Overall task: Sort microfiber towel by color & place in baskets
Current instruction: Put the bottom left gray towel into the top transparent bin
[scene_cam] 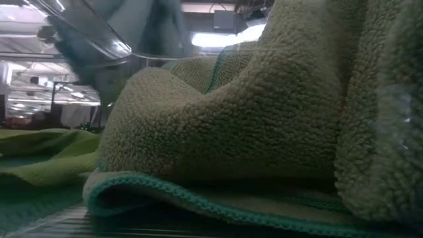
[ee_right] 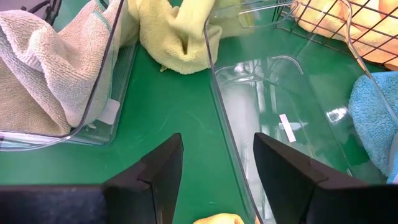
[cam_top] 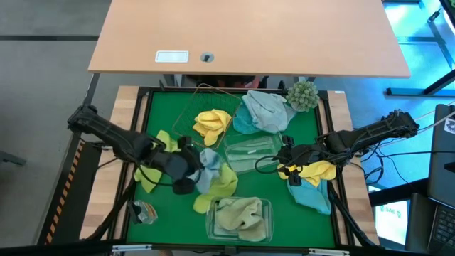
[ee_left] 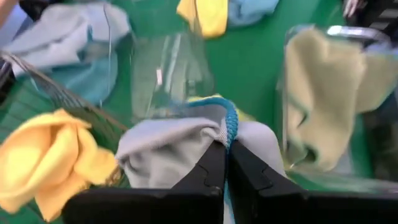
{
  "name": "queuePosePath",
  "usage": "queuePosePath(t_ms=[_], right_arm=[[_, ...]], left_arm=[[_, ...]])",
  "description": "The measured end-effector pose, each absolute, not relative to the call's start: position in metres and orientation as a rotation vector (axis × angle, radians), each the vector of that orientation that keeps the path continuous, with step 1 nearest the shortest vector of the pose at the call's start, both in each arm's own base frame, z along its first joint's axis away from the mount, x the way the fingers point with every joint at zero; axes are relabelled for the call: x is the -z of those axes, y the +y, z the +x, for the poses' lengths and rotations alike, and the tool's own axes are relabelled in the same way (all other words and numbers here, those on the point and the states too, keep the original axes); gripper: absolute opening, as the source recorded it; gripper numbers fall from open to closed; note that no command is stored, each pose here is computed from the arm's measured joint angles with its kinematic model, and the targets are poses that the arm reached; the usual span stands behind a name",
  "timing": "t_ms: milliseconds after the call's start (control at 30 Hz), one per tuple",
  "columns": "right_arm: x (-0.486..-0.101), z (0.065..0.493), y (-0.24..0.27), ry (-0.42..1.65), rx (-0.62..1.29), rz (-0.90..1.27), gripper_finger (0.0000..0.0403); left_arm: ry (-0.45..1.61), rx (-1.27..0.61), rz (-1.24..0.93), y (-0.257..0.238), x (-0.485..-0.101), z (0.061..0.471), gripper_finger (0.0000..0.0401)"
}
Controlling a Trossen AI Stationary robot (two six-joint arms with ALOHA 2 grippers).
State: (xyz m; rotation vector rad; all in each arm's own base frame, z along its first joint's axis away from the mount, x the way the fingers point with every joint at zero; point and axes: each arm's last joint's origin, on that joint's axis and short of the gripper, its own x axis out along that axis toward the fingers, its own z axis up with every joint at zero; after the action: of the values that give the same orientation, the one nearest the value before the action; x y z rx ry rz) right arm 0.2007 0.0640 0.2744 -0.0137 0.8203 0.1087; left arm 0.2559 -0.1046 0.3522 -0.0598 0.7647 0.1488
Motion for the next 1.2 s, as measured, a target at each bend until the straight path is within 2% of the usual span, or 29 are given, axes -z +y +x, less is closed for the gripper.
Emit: queuePosePath(t_ms=[300,600,733,867,1200], right_arm=[[-0.274,0.201,0.064,0.82,-0.109,-0.015,0.0198],[-0.274,0.201,0.064,0.82,-0.111,-0.02,0.0198],[-0.274,0.201,0.064,0.82,-0.111,-0.02,0.0198],[-0.275,0.201,0.064,0.819,-0.111,-0.02,0.0198],[-0.281,0.195,0.062,0.785,-0.116,-0.011,0.0198]], left_arm=[[0.596,-0.173,-0.024,-0.101,-0.403,0.254,0.0],[0.381,-0.256,0.017,-0.083,-0.423,0.276,0.0],[0.326,-0.288,0.019,-0.066,-0.424,0.294,0.0],[0.309,-0.224,-0.024,-0.047,-0.419,0.314,0.0],[0.376,-0.179,-0.075,-0.006,-0.375,0.371,0.0]])
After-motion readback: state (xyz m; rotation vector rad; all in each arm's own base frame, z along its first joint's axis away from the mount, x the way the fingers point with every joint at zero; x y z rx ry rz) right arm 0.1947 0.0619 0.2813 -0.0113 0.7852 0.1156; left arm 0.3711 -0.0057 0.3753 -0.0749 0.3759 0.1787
